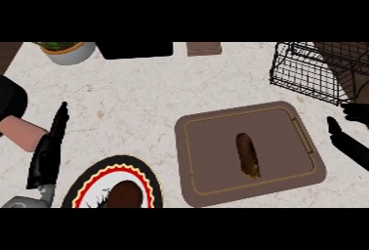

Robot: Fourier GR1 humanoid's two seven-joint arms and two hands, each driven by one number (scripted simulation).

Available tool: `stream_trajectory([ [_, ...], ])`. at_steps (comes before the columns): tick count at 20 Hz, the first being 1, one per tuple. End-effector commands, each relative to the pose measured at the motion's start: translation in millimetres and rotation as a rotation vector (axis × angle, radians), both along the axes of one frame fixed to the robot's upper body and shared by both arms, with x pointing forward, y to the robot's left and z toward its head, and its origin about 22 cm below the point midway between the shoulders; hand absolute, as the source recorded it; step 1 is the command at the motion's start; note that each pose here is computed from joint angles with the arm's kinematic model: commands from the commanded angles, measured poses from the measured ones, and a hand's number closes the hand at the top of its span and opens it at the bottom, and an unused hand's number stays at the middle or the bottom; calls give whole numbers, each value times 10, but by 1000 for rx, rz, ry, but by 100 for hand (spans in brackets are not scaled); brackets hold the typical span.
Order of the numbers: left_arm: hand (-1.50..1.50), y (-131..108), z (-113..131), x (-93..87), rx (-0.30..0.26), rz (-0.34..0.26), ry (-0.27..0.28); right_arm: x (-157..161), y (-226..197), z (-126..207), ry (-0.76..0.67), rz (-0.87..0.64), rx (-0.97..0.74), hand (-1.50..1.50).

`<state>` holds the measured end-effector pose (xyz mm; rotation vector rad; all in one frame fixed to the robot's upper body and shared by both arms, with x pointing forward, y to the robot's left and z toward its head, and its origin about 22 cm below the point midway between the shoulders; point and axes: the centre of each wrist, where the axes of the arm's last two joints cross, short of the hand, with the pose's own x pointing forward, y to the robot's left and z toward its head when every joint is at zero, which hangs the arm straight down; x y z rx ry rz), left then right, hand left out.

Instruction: Pick the sweet potato from the tray and place it in the tiered basket

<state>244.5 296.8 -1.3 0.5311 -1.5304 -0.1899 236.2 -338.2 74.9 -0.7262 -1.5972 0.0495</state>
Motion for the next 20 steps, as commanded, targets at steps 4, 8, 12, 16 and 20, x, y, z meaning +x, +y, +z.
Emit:
stream_trajectory([
  [4, 0, 95, 190, 97, -42, -13, 22, -453, 283, -214, -120, -374, -173, -150],
  [8, 0, 62, 258, 150, -28, -36, 17, -778, 487, -307, 49, -344, -308, -150],
  [12, 0, 37, 337, 175, -18, -64, -5, -905, 449, -373, 342, -300, -455, -150],
  [16, 0, 39, 470, 297, -13, -83, -14, -955, 729, -233, 498, -285, -488, -150],
  [20, 0, -50, 362, 289, -37, -109, 4, -820, 1018, 25, 591, -353, -538, -150],
])
